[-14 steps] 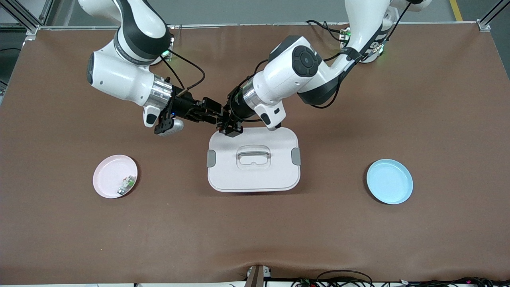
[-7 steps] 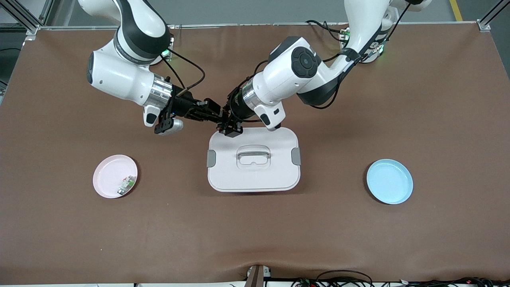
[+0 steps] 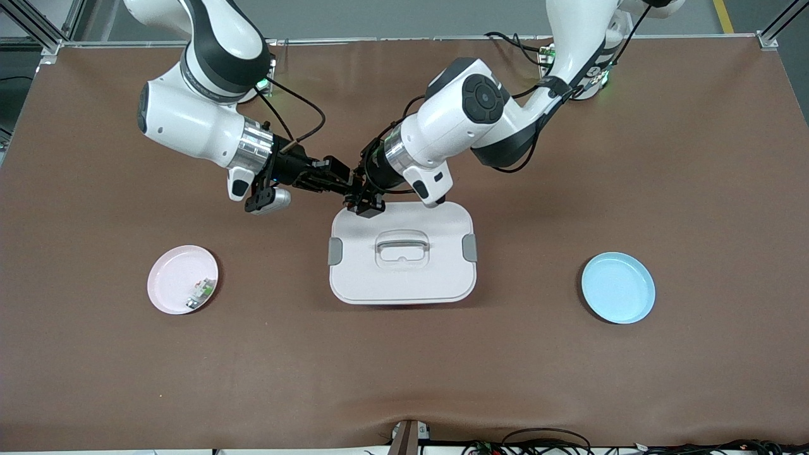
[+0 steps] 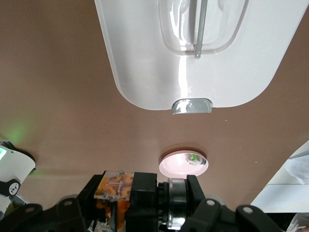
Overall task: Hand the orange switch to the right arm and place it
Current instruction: 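Grasp the switch with the right gripper and open the left gripper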
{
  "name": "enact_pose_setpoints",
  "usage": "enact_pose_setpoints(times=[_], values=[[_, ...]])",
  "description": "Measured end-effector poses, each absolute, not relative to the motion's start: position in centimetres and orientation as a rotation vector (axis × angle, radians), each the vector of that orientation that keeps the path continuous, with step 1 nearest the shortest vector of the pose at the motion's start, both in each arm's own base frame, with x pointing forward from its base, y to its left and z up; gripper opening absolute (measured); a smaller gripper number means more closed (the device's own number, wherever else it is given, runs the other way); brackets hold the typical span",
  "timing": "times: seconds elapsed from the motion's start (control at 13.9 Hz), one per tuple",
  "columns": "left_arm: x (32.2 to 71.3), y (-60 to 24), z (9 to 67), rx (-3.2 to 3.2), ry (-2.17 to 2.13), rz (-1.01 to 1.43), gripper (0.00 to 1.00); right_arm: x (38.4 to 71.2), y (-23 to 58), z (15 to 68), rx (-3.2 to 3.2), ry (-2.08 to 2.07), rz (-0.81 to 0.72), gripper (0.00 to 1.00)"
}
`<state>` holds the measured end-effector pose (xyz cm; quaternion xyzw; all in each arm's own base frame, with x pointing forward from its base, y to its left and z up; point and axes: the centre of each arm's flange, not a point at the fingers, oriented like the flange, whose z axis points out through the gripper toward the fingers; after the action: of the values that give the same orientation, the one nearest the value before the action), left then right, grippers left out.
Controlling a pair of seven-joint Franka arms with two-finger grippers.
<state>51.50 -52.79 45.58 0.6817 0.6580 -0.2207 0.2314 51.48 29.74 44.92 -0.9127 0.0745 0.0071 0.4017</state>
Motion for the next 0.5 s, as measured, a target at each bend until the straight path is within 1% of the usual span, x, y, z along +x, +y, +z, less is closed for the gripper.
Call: enact_pose_setpoints(times=[0.14,0.22,0.5], values=[[51.65,-52.74,45.84,1.869,1.806,-0.605,0.97,51.44,29.63,44.65,-2.310,0.191,0.024,0.41],[51.70,-52.72,45.93,1.867,1.805,-0.604,1.00,51.46,29.59,44.60,-2.312,0.189,0.024,0.41],[51.92,-52.56,46.08,1.863,1.806,-0.601,1.00,51.53,29.24,44.46,-2.357,0.102,0.004,0.41]])
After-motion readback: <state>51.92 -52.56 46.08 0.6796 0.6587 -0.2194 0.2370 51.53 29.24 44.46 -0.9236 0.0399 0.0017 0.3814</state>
